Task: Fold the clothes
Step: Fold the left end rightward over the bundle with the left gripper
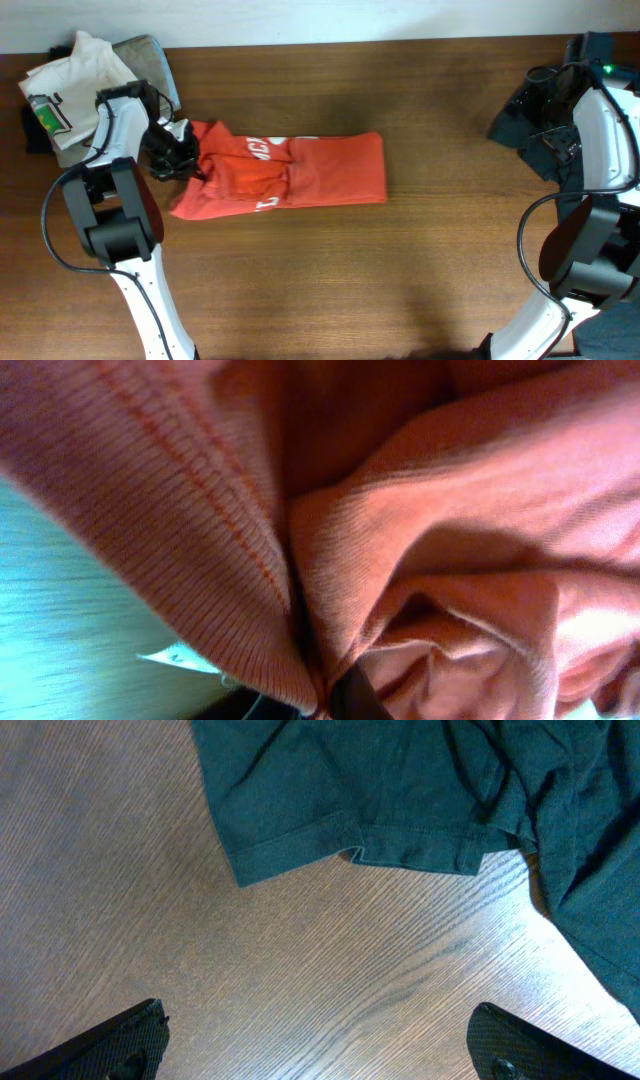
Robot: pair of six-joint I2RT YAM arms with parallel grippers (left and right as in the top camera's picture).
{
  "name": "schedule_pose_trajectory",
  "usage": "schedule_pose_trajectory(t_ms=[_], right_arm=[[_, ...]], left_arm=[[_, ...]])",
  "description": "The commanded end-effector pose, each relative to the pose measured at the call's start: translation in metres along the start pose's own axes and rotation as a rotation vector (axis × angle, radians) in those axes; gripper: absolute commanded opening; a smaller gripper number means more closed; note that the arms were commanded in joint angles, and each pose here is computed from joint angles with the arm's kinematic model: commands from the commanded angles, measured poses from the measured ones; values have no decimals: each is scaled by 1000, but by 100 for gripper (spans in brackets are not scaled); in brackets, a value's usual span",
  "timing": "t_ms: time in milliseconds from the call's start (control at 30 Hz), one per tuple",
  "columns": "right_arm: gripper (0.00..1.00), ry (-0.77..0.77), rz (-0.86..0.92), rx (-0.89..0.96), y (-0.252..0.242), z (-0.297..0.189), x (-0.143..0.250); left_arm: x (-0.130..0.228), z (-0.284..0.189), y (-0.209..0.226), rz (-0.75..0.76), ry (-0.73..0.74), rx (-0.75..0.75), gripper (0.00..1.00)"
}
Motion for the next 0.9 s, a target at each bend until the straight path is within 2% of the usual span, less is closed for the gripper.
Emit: schedule_pose_trajectory(t_ms=[0,133,333,600,867], right_arm=[[99,-11,11,10,-1,-3,-1],[99,-11,11,9,-1,-3,-2],[99,-10,11,10,-1,-3,-1],[99,-11,11,10,-1,-3,-2],[99,-11,11,9,-1,-3,-2]], left_arm=[[-16,-23,18,-89,-90,-234,1],[-10,-50,-1,-72,-111,-232,1],[19,-67,-64,48,-114,-253,1],[72,-37,-168,310,-139,-274,1],[113,-16,-214,428,-128,-291,1]])
Point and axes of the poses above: each gripper's point midway between its finger pads, its own z axis out along the fingers, its own y axis along the line the jaws close on, x = y × z, the point moved 9 cm from there along -z, back along the fingers, and after that the axes turned 13 degrees about -z, right-handed, at the moved point
